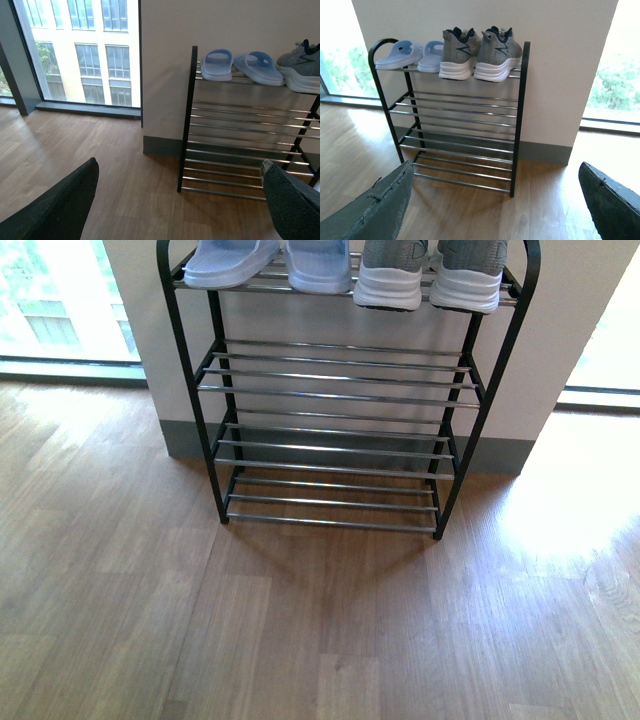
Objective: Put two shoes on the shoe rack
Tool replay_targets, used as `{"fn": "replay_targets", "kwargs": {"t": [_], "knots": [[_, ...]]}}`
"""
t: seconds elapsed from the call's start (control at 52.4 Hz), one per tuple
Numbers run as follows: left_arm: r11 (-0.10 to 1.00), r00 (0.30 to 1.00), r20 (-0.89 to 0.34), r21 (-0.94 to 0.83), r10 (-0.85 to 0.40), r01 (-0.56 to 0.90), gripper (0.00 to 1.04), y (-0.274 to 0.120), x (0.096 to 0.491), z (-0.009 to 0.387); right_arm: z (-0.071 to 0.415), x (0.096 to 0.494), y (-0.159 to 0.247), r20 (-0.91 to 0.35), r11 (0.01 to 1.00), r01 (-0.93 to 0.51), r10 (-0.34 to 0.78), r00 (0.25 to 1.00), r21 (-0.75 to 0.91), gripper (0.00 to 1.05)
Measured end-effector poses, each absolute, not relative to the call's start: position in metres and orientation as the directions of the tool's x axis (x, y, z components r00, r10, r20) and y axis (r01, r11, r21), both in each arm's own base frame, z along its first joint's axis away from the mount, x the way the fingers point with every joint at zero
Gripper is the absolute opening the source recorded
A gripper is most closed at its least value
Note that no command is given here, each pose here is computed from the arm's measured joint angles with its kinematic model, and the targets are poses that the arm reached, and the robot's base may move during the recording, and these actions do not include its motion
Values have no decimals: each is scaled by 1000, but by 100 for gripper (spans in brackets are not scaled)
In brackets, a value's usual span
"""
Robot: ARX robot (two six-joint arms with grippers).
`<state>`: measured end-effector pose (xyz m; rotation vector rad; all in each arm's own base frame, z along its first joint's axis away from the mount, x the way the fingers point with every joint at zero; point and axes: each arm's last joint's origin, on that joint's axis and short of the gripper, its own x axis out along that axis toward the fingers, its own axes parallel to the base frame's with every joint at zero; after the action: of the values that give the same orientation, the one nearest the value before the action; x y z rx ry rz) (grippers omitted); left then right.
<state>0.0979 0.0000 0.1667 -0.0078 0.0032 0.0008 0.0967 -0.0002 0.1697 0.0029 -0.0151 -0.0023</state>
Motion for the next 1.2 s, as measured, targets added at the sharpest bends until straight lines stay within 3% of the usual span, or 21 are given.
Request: {"fn": "replay_targets", "kwargs": {"t": [1.203], "knots": [[1000, 1000, -3, -8, 0, 0, 95, 0, 98, 167, 170, 97, 0, 16, 1000, 2, -2, 1000, 3, 96]]}}
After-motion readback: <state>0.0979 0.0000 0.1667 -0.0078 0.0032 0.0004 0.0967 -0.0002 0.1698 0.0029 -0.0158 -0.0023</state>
